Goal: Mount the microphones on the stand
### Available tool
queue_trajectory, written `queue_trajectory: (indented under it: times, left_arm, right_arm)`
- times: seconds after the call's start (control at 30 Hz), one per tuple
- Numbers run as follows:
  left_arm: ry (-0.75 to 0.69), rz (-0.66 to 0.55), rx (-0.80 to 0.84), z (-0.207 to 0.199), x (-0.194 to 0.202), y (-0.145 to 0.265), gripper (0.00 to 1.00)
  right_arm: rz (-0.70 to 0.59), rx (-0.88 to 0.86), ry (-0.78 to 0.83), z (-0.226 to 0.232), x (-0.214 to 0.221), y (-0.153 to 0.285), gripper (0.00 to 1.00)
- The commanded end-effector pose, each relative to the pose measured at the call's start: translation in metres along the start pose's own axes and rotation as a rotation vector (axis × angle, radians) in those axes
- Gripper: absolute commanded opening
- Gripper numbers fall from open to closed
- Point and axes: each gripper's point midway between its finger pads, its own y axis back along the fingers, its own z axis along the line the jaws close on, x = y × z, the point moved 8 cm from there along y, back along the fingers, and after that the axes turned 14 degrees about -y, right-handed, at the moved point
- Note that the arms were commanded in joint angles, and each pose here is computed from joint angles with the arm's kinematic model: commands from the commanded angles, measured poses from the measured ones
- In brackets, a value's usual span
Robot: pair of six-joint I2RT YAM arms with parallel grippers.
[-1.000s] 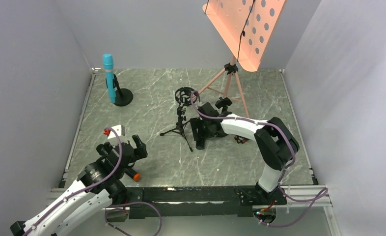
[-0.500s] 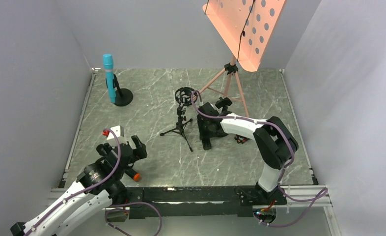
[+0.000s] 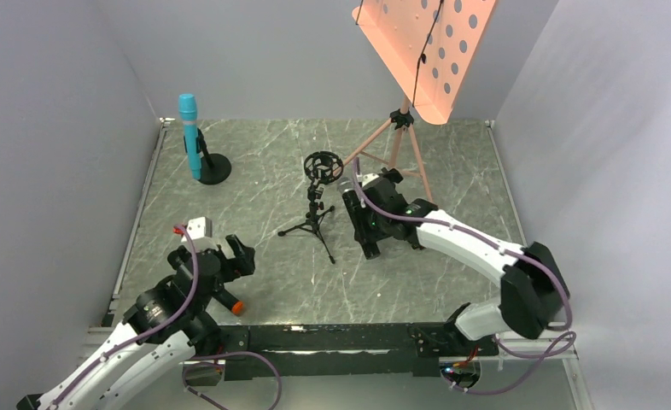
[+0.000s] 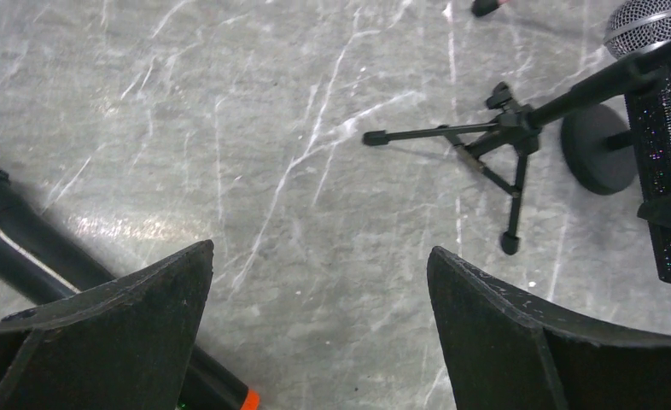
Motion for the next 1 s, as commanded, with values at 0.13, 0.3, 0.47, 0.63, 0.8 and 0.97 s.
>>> queue_trajectory:
  times: [0.13, 0.3, 0.47, 0.63, 0.8, 0.97]
  left_arm:
    - [0.011, -0.135, 0.202, -0.029, -0.055, 0.017, 0.99]
    - [0.001, -0.161, 0.278, -0.043, -0.072, 0.019, 0.99]
    - [0.022, -0.209, 0.398, -0.061, -0.088, 0.024, 0.99]
    - [0.06, -0.281, 0.66, -0.097, -0.114, 0.032, 0.99]
    - [0.096, -0.31, 0.854, -0.135, -0.141, 0.032, 0.99]
    - [0.098, -0.316, 0.945, -0.167, -0.164, 0.019, 0.99]
  right_arm:
    - [-0.07, -0.062, 0.083, -0.005, 0.0, 0.063, 0.0]
    - [-0.143, -0.107, 0.095, -0.006, -0.001, 0.097, 0.0]
    - [-0.22, -0.083, 0.137, -0.011, -0.011, 0.124, 0.0]
    - [-0.248, -0.179, 0.178, 0.002, -0.023, 0.152, 0.0]
    - [-0.279, -0.28, 0.209, 0.019, -0.039, 0.173, 0.0]
    - [-0.312, -0.345, 0.224, 0.03, -0.048, 0.187, 0.0]
